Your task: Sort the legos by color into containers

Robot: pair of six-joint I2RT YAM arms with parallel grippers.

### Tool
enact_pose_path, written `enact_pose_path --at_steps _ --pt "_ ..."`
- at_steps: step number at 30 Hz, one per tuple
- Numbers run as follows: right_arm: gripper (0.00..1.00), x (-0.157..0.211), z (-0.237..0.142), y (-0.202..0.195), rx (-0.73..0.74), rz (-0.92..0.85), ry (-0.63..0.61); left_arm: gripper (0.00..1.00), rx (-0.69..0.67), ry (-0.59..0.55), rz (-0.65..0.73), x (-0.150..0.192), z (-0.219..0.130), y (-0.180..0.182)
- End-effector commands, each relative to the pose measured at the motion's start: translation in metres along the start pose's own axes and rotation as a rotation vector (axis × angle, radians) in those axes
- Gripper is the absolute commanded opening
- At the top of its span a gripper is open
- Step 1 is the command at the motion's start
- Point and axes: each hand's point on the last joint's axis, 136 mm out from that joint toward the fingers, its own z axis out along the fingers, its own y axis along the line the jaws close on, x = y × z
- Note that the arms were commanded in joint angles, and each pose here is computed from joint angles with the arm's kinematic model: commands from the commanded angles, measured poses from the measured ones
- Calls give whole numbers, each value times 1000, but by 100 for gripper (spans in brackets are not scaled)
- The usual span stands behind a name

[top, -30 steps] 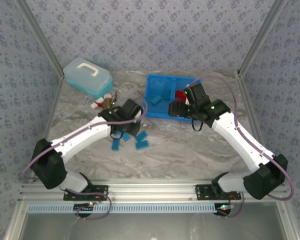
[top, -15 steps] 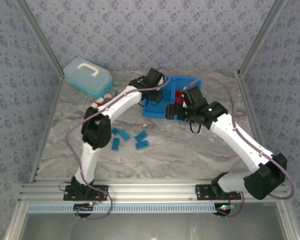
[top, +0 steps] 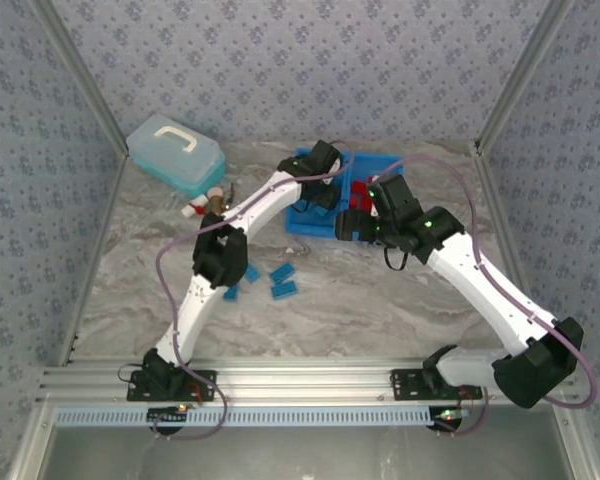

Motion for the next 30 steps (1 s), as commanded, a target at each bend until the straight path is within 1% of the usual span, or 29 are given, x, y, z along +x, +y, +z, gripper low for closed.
enact_pose_path --at_steps 1,4,7,12,15,17,19,21,25,30 --pt "100 3 -6 -4 23 10 0 59 40 -72 39 -23 -57 -16" --pt "100 2 -9 -4 19 8 -6 59 38 -111 71 -23 -95 -18" --pt "100 2 -9 -4 19 11 -10 60 40 -142 94 -9 -135 -13" --pt "100 5 -5 -2 8 11 -8 61 23 -134 127 52 -182 6" --pt "100 5 -1 -2 4 8 -5 61 58 -80 172 103 -191 9" --pt "100 5 1 -1 2 5 -2 61 60 -28 183 134 -186 14" --pt "100 6 3 0 0 1 6 61 60 23 170 153 -176 19" --pt "100 7 6 2 -5 -3 16 61 94 76 153 169 -164 17" --pt "100 12 7 6 -16 -18 42 66 190 129 152 181 -138 -1" --pt "100 15 6 -1 23 -5 41 68 195 218 163 200 -105 -2"
